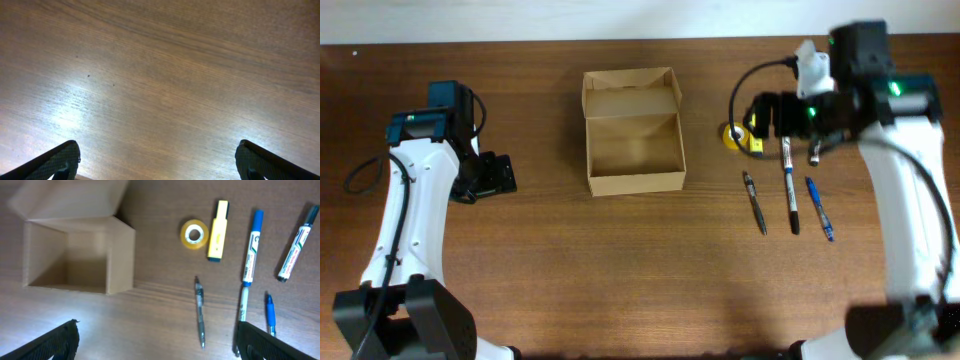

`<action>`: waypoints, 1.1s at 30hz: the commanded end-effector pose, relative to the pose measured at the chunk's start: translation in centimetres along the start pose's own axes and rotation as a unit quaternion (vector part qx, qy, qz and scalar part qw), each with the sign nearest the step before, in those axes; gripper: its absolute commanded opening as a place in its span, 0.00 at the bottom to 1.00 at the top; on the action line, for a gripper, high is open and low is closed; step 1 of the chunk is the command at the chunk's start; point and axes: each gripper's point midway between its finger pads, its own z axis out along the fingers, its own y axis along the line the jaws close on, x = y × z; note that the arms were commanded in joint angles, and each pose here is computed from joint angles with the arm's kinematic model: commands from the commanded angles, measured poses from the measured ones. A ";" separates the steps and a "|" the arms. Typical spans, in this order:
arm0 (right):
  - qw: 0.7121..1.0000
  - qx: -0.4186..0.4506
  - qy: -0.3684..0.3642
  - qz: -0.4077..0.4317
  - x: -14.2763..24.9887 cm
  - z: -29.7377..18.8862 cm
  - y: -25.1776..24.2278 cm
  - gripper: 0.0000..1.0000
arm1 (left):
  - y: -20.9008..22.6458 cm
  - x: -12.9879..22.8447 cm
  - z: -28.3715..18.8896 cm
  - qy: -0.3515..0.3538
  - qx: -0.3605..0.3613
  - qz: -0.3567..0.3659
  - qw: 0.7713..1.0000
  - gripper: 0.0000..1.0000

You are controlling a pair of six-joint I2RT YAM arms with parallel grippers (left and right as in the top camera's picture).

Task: Pack container
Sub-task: 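Lower the right gripper onto the yellow tape roll and grasp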

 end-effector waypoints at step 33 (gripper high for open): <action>0.987 0.098 0.113 -0.065 -2.1 20.1 -1.0 0.82 | 0.0 0.2 0.0 0.000 0.003 0.006 1.000 1.00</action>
